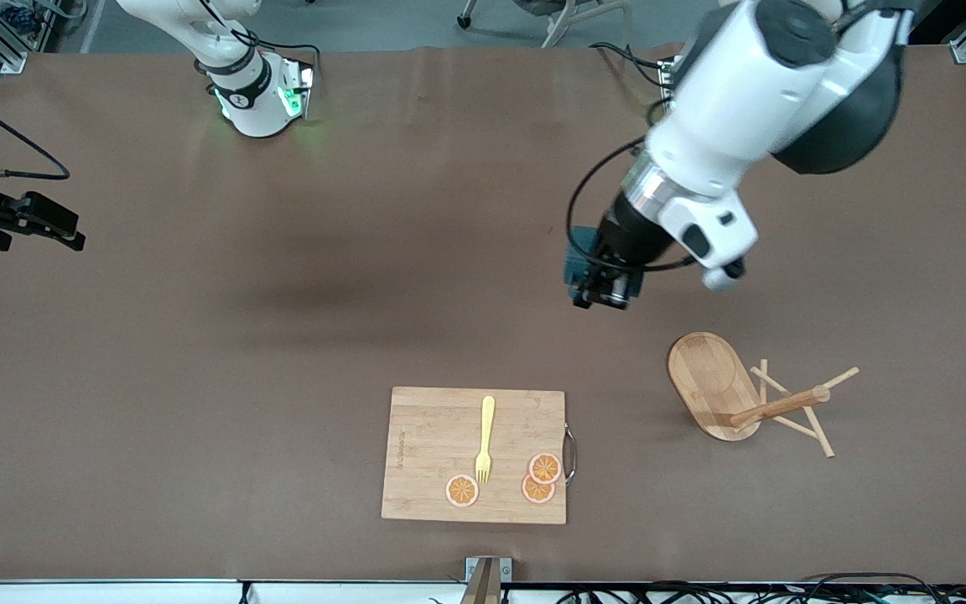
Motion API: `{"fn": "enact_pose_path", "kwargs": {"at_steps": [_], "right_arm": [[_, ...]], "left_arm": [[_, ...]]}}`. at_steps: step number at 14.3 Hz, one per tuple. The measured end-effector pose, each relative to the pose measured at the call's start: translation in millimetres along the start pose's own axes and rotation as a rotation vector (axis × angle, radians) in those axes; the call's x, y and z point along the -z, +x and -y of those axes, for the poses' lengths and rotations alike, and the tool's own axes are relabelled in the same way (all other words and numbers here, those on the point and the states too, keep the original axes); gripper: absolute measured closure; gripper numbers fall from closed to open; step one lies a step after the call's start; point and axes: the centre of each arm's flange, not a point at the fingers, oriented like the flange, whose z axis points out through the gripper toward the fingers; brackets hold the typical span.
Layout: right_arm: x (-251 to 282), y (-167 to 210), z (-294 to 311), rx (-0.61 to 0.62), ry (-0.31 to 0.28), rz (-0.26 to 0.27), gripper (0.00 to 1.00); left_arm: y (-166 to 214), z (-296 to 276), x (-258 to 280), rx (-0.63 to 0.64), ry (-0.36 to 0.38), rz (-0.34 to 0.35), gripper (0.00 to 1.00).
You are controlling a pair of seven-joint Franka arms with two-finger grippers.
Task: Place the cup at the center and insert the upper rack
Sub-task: 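Carry the mug to the wooden mug tree and hang it on a peg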
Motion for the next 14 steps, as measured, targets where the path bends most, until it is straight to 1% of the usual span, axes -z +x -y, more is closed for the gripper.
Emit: {"fn": "enact_pose_path", "kwargs": {"at_steps": [4, 7, 9, 11, 14], "right_arm": [[0.4, 0.2, 0.0, 0.000, 0.000, -0.002, 0.00], [0.4, 0.2, 0.0, 0.000, 0.000, -0.003, 0.00], [0.4, 0.2, 0.0, 0.000, 0.000, -0.002, 0.00], [0.4, 0.2, 0.0, 0.000, 0.000, -0.002, 0.00], [0.3, 0.2, 0.0, 0.000, 0.000, -0.002, 0.00]], "left_arm": [[80.7, -17.3, 1.4, 0.058, 0.023, 0.101, 0.95], [127.1, -17.0, -10.7, 0.082, 0.047, 0.182, 0.95], [150.8, -16.7, -17.5, 0.086, 0.050, 0.235, 0.95], [171.1, -14.5, -29.2, 0.080, 0.061, 0.250, 0.95], [195.1, -7.8, -49.6, 0.050, 0.087, 0.245, 0.95]]}}
